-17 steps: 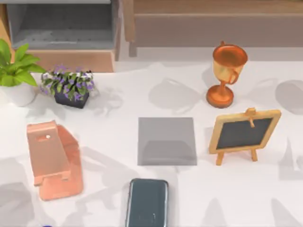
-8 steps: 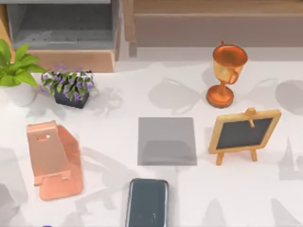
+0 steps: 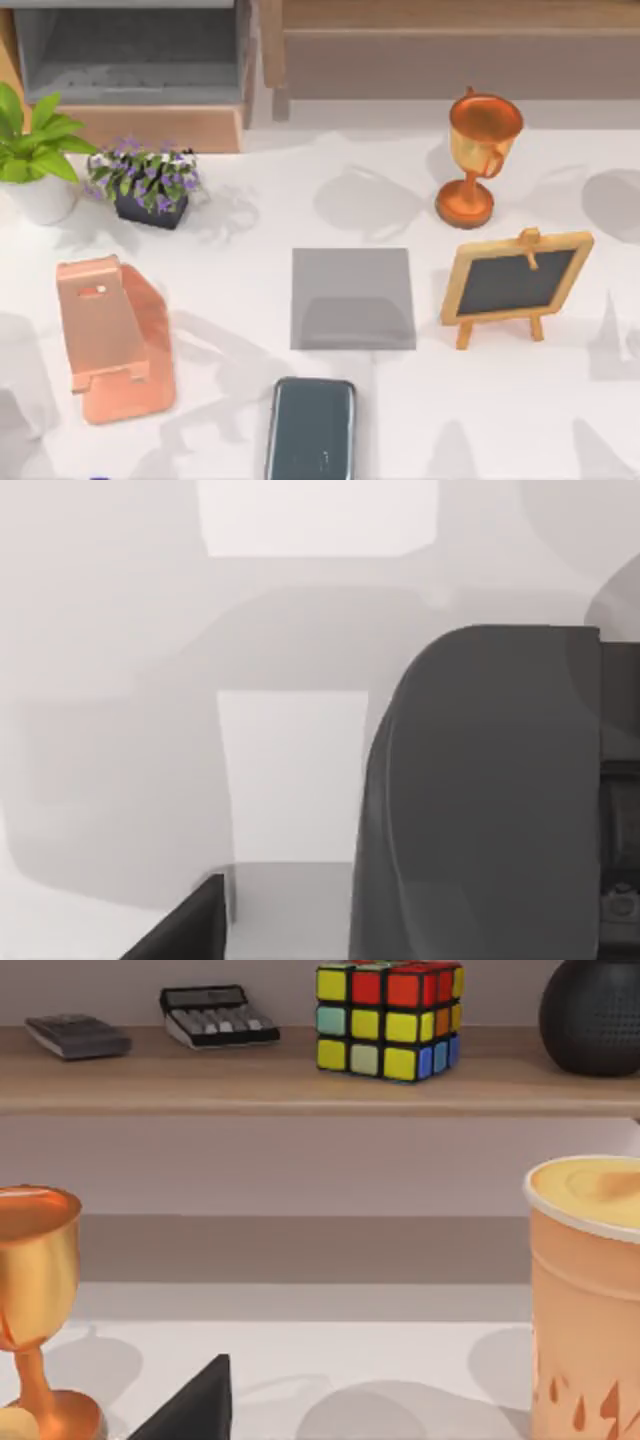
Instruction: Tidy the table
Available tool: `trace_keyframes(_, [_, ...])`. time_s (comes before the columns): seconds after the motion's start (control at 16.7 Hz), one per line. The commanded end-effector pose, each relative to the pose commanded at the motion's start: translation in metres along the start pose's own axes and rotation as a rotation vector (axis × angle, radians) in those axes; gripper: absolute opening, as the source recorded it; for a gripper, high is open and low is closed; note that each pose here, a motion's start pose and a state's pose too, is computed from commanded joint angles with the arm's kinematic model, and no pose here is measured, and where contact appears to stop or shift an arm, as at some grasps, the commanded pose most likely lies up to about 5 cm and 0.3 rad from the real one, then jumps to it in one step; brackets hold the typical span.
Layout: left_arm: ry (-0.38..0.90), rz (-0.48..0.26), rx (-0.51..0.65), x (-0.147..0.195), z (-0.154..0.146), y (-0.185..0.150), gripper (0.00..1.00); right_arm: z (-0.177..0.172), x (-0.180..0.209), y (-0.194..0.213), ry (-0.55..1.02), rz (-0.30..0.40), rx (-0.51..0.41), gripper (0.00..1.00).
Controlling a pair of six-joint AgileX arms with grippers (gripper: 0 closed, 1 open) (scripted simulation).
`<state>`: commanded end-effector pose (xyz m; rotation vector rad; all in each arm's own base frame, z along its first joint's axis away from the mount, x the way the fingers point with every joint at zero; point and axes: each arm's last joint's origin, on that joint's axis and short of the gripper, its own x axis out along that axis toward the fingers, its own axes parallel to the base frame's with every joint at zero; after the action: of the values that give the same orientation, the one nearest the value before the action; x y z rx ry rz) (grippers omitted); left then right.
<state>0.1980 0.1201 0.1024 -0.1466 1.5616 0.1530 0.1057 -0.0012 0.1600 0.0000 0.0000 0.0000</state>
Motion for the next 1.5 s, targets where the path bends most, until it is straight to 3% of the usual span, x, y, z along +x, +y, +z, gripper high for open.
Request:
trace_keyframes(0.54, [0.0, 0.0, 0.0, 0.0, 0.0, 0.0, 0.02, 0.0, 0.0, 0.0, 0.0, 0.0, 0.0, 1.0])
trace_keyframes(1.02, [0.0, 0.0, 0.0, 0.0, 0.0, 0.0, 0.0, 0.0, 0.0, 0.0, 0.0, 0.0, 0.0, 1.0])
trace_keyframes(1.5, [-0.009, -0.009, 0.004, -0.06, 0.007, 0.003, 0.0, 0.0, 0.0, 0.0, 0.0, 0.0, 0.0, 1.0])
